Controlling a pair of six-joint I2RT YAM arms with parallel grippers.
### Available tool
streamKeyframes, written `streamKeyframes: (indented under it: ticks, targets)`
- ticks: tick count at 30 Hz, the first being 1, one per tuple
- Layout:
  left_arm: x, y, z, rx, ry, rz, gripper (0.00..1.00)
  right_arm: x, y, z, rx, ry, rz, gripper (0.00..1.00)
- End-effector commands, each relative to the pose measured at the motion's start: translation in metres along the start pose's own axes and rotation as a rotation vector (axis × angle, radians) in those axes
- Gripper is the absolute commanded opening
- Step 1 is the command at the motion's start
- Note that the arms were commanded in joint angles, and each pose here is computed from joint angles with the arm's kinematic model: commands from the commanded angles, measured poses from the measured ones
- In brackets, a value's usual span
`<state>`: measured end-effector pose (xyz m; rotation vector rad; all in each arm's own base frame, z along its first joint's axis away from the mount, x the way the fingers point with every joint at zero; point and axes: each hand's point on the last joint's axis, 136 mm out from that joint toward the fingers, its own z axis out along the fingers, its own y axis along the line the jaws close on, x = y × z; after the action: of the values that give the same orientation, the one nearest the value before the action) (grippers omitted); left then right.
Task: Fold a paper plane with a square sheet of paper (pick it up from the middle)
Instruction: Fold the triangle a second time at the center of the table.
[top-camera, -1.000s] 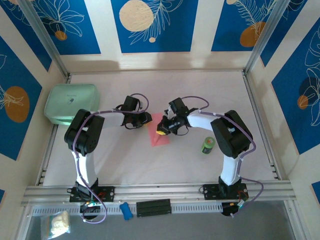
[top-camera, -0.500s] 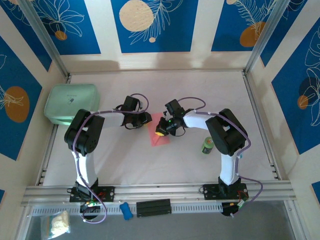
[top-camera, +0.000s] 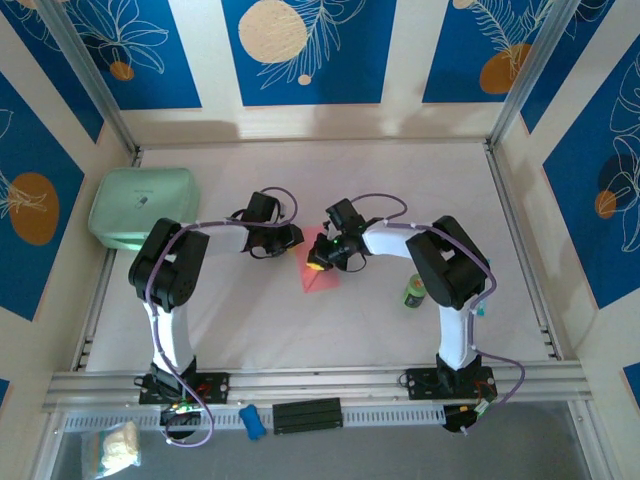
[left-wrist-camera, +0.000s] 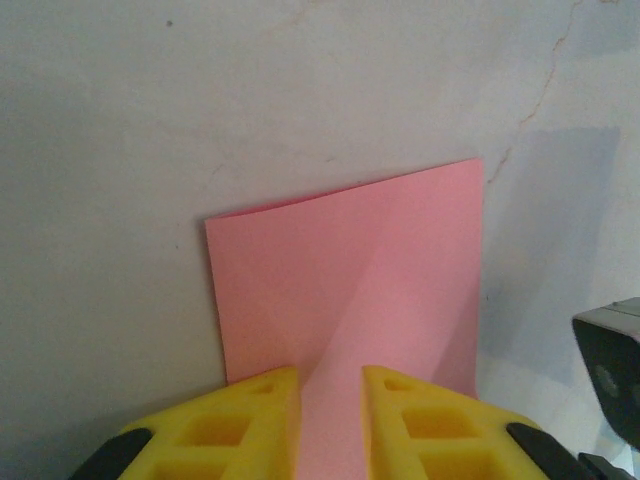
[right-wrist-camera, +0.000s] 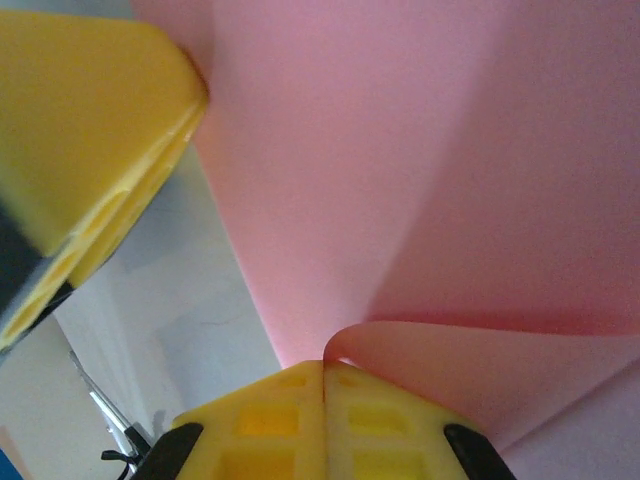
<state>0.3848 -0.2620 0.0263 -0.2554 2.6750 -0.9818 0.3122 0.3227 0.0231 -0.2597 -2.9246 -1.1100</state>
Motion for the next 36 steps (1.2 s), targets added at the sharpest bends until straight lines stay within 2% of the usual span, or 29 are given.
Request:
streamKeyframes:
  ticks: [1, 36]
  targets:
    - [0.016, 0.026, 0.013, -0.062, 0.053, -0.03, 0.24, 0.0, 0.003, 0.003, 0.002, 0.006, 0.006, 0.0]
    - [0.019, 0.029, 0.013, -0.071, 0.058, -0.039, 0.24, -0.012, -0.004, 0.005, 0.029, -0.034, 0.038, 0.0]
